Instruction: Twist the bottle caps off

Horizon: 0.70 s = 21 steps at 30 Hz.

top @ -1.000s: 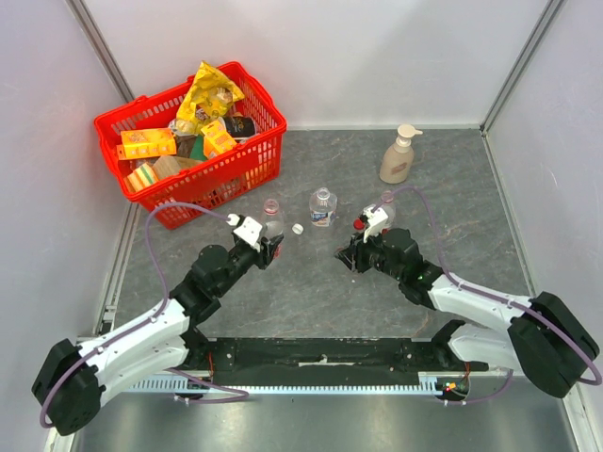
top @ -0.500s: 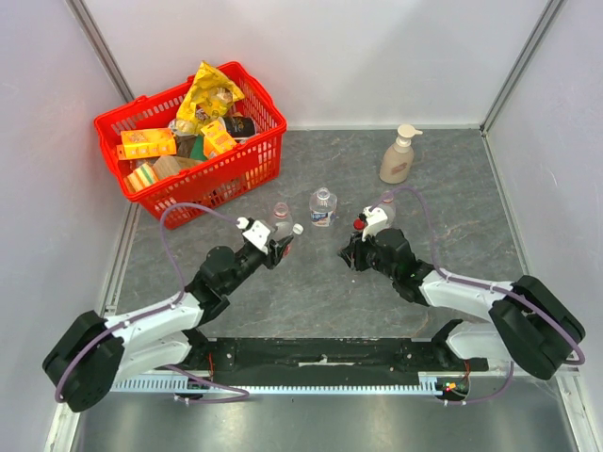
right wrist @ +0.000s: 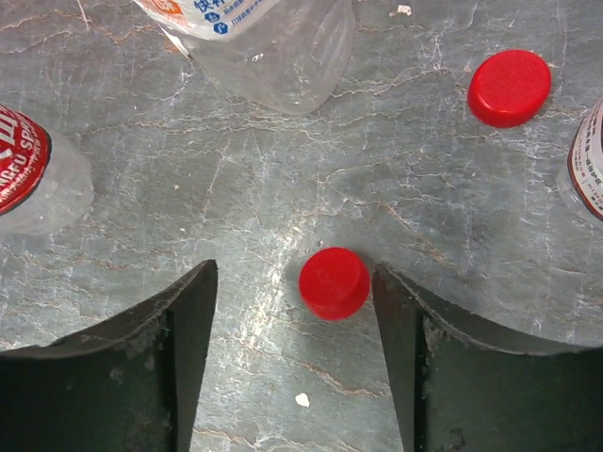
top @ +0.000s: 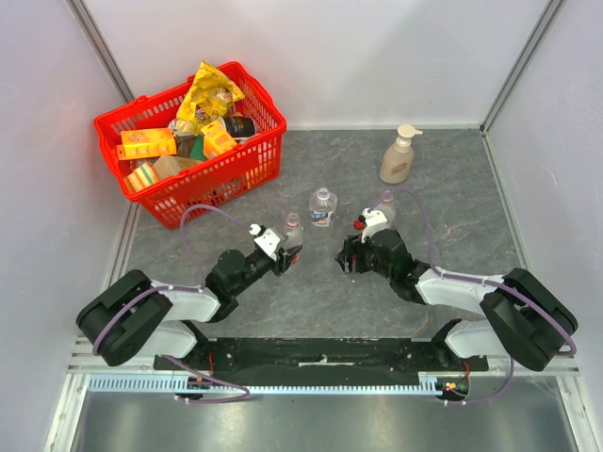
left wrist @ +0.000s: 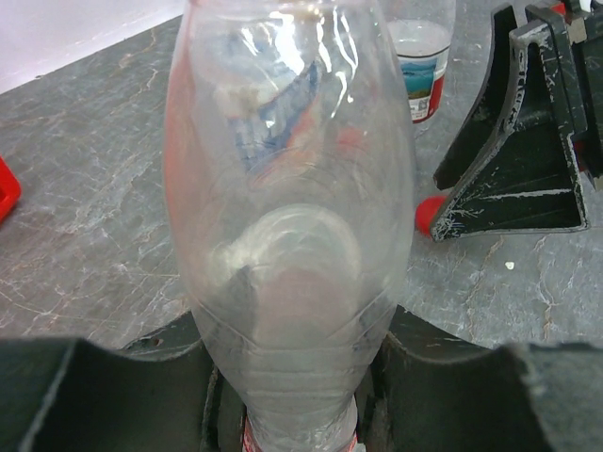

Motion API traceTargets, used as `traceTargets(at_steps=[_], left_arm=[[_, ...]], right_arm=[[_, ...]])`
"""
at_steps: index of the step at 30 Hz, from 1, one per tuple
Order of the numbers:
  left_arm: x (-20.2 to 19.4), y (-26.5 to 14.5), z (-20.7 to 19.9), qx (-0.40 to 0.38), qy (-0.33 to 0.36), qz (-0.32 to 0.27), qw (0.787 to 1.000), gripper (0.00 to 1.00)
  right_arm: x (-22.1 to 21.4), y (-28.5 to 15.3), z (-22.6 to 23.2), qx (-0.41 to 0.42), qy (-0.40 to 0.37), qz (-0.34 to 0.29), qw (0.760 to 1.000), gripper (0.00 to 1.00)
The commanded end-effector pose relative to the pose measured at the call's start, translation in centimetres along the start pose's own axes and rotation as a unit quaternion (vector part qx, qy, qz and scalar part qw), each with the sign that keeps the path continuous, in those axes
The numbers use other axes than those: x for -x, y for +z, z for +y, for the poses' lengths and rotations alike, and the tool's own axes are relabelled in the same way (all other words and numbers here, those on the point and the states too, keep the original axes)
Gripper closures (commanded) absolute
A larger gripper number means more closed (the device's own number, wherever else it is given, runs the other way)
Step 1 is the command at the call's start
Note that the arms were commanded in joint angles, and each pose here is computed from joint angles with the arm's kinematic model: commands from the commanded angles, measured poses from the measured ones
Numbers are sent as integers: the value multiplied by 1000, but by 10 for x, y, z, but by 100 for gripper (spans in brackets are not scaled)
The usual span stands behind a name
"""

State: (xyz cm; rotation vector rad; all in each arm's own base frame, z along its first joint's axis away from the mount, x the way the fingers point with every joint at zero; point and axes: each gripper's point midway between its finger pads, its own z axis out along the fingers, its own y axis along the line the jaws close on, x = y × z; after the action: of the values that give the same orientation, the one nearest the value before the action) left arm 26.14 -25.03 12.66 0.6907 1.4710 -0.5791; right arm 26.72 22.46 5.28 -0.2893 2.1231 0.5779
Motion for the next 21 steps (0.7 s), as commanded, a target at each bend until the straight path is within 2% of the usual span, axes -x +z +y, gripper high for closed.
traceTargets(at_steps=[1, 5, 11, 13, 19, 21], left_arm=[[23, 3, -4, -8, -6, -63, 998, 96], [19, 3, -7, -15, -8, -65, 998, 95], [12, 2, -9, -21, -16, -56, 998, 90], [5, 1, -10, -20, -17, -44, 999, 79], [-8, -1, -10, -19, -17, -19, 999, 64], [-10, -3, -10, -19, -19, -17, 1000, 55]], right_arm=[[25, 1, 5, -1, 1, -34, 999, 22], [25, 1, 4, -2, -2, -32, 999, 10], [27, 0, 6, 1, -1, -34, 999, 7], [28, -2, 6, 2, -1, -37, 999, 7], [28, -2, 6, 3, -4, -38, 999, 6], [30, -2, 7, 5, -4, -40, 999, 6]])
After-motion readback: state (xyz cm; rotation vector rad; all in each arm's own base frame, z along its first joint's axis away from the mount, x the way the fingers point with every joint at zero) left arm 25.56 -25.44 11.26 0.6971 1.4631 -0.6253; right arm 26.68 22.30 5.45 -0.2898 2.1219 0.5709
